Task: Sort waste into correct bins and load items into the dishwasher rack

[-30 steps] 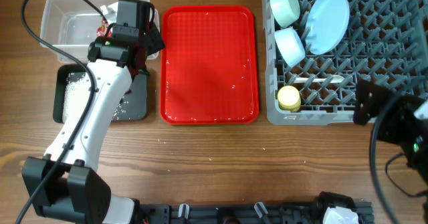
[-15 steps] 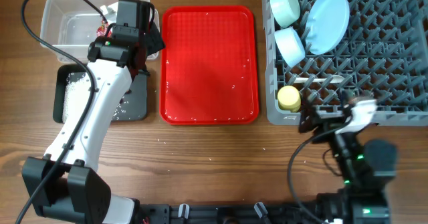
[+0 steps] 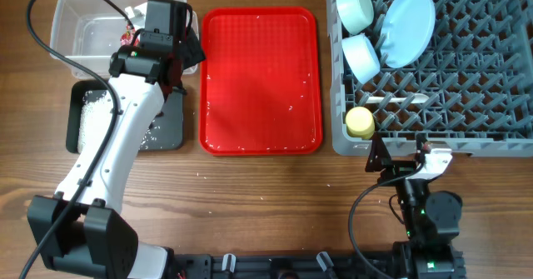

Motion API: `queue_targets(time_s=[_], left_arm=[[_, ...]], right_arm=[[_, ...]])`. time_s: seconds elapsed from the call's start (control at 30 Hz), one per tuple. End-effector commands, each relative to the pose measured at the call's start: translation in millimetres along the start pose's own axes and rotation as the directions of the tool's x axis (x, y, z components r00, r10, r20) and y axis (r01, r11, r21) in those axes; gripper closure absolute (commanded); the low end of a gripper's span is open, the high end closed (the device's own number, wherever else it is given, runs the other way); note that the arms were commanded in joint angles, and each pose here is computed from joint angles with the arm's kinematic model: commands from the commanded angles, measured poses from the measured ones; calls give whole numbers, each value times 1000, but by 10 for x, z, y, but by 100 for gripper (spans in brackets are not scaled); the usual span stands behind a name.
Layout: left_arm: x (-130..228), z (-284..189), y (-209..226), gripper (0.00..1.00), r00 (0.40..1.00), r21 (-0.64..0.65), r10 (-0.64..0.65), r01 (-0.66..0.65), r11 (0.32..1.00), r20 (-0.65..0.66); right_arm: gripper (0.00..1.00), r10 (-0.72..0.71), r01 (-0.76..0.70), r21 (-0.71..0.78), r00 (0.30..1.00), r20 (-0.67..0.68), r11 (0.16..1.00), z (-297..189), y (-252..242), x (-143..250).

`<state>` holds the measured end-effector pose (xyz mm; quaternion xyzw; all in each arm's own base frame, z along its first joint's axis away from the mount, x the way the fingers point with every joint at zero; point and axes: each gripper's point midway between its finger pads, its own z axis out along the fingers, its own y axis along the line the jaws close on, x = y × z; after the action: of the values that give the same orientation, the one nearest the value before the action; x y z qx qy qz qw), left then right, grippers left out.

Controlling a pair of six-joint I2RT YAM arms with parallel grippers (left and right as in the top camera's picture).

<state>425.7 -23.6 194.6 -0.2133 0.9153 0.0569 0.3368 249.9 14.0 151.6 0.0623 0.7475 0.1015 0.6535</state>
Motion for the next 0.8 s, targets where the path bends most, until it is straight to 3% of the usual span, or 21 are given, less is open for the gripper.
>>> queue_targets(time_s=[0.0, 0.07, 0.77], left_arm=[[-59, -33, 27, 0, 1000, -10, 8, -8, 1000, 19], [-59, -33, 27, 0, 1000, -10, 8, -8, 1000, 19], [-59, -33, 27, 0, 1000, -10, 8, -8, 1000, 19]], right_arm=[[0, 61, -58, -36, 994, 91, 998, -37, 58, -160], [0, 63, -56, -51, 988, 144, 997, -72, 86, -280], [0, 63, -59, -41, 992, 108, 997, -53, 66, -195]])
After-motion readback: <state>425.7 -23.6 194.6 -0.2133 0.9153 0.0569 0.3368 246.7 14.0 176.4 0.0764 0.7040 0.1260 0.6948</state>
